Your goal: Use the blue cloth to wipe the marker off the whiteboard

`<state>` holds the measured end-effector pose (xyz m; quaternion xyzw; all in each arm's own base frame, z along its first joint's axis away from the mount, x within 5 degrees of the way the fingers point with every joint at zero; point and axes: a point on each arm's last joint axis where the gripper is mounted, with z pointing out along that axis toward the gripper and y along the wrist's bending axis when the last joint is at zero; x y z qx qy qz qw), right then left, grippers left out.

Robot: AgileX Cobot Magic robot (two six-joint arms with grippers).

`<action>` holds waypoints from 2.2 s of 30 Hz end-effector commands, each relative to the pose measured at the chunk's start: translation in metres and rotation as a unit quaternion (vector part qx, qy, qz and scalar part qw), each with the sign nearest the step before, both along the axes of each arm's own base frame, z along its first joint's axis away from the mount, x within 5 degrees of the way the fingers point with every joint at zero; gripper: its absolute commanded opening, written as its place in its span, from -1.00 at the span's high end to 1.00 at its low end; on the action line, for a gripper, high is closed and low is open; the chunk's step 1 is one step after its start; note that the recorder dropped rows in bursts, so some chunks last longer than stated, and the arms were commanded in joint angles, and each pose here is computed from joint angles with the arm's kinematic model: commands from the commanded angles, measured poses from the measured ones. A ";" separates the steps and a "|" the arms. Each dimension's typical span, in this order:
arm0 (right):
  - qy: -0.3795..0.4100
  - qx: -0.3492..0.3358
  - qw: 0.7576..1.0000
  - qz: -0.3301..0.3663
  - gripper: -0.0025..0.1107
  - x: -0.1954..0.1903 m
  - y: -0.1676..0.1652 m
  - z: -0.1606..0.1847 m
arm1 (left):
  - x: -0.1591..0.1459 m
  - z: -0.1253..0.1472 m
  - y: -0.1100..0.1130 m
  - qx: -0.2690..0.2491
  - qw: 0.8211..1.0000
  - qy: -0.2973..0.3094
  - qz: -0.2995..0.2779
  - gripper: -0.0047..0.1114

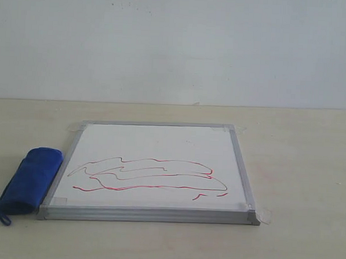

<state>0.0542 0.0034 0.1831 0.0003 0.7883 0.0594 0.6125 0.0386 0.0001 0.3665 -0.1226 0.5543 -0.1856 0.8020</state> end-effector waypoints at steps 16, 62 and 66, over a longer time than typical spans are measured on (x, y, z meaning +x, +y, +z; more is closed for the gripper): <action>-0.008 0.000 1.000 0.000 0.93 0.000 0.000 0.001 | 0.251 -0.086 0.008 0.196 0.734 0.650 -0.023 0.61; -0.008 0.000 1.000 0.000 0.93 0.000 0.000 0.001 | 0.318 -0.222 0.008 0.206 0.681 0.701 -0.044 -0.65; -0.008 0.000 1.000 0.000 0.93 0.000 0.000 0.001 | 0.321 -0.223 0.007 0.207 0.689 0.693 -0.044 -0.65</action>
